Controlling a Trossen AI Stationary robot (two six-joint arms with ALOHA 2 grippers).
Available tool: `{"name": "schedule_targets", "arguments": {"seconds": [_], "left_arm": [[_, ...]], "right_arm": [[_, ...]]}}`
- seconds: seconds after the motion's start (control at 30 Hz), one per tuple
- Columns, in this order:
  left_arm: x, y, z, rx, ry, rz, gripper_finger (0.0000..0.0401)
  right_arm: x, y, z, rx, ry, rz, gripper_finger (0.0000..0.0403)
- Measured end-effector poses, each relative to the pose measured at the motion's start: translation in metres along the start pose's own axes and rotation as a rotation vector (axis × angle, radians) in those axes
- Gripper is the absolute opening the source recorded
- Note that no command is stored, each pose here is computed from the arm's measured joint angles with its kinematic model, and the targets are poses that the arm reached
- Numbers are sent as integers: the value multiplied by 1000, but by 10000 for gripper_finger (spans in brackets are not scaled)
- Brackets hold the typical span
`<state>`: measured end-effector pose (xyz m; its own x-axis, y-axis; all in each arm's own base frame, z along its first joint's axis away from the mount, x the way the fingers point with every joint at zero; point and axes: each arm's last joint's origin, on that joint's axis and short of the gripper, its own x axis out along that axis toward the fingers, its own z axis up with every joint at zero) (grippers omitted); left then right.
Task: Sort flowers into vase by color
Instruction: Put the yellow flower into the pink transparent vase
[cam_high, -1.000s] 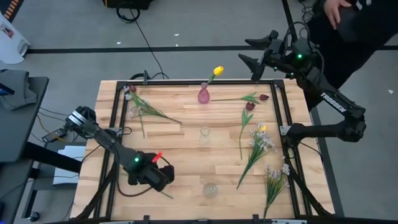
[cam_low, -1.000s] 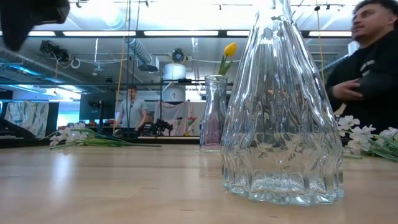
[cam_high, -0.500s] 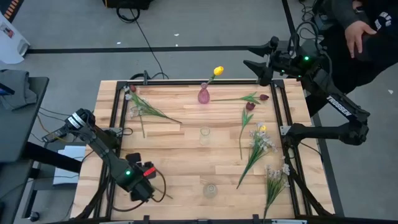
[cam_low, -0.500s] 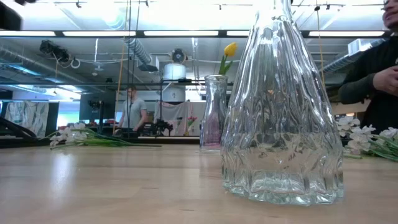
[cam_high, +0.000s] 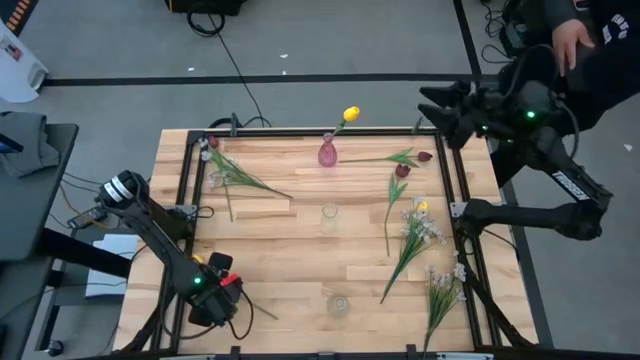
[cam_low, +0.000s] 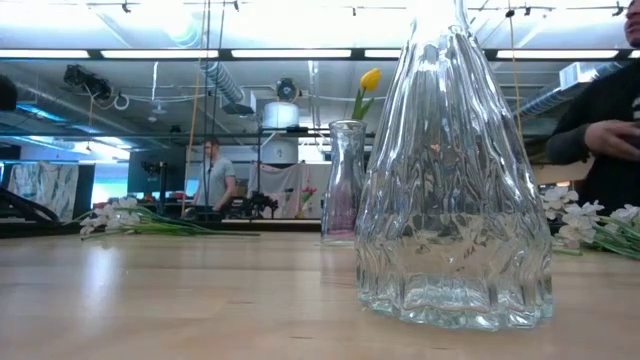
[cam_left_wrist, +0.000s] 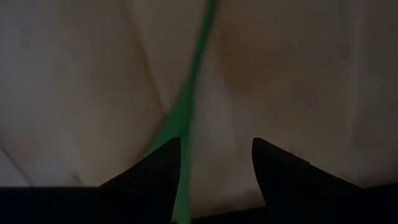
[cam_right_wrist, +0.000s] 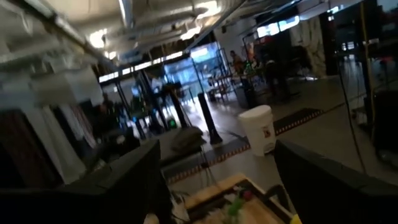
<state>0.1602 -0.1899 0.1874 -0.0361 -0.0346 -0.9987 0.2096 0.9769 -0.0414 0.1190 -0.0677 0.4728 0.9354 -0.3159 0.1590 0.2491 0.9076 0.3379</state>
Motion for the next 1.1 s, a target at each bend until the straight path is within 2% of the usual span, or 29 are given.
{"name": "schedule_targets", "arguments": {"seconds": [0.13, 0.3, 0.47, 0.6, 0.73, 0.9, 1.1], "left_arm": [[11, 10, -11, -12, -13, 37, 202], [26, 20, -23, -33, -76, -12, 202], [28, 25, -29, -27, -142, -78, 202], [33, 28, -33, -33, -181, -105, 202], [38, 32, -36, -62, -178, -69, 192], [39, 33, -36, -61, -189, -38, 153], [39, 34, -36, -62, -200, -25, 66]], "right_arm": [[-6, 8, 1, 66, -29, -6, 319], [-4, 16, -3, 132, -17, 23, 309], [-3, 22, -3, 181, -35, 36, 298], [-2, 27, 1, 192, -86, 69, 288], [-1, 32, 3, 181, -125, 78, 280], [3, 34, 0, 190, -121, 56, 276], [10, 36, -4, 194, -109, 43, 276]]}}
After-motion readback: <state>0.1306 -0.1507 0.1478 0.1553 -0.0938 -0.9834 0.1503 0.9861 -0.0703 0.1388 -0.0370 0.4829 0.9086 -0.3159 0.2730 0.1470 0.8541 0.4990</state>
